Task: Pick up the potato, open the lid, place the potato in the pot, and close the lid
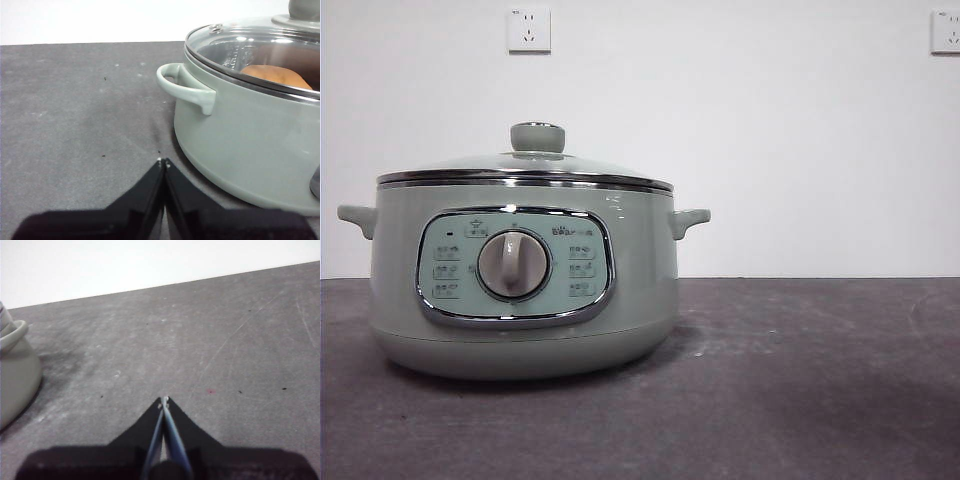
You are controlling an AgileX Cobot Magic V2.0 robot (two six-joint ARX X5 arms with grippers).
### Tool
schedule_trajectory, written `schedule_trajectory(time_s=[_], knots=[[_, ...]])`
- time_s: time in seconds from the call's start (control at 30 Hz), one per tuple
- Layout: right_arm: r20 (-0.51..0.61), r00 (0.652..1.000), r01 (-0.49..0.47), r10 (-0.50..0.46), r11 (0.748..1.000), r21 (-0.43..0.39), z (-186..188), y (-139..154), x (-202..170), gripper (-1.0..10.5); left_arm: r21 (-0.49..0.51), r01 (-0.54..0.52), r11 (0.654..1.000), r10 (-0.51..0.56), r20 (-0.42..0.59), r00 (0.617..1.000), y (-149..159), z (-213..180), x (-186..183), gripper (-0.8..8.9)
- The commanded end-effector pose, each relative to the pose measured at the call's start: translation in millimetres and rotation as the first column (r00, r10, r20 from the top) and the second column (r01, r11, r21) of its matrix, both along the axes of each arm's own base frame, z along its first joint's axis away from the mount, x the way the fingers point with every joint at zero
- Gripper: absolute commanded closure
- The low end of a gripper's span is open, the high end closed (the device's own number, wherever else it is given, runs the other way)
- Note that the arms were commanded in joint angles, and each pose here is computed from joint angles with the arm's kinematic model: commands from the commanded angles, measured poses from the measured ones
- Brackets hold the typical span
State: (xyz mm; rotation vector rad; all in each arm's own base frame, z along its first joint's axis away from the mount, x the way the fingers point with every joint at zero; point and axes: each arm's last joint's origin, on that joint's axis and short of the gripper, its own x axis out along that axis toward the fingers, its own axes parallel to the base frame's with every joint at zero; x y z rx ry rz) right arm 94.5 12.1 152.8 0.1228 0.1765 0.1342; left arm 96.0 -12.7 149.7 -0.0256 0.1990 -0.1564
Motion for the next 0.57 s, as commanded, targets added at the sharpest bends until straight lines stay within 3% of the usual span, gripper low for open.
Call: schedule_trajectory(time_s=[0.03,0.57], knots=[[-0.013,1.000,-0.005,0.005,1.000,-0.011,-5.1,0.4,0.8,9.5,0.011,0.004,1.000,-0.004,-0.009,1.000,0.1,-4.7,0.5,8.16],[-0.019,1.000,0.002,-0.003,1.000,-0.013,-5.5,0.2,1.3,9.5,0.011,0.004,1.000,-0.004,-0.009,1.000,0.1,-4.7,0.5,8.16]])
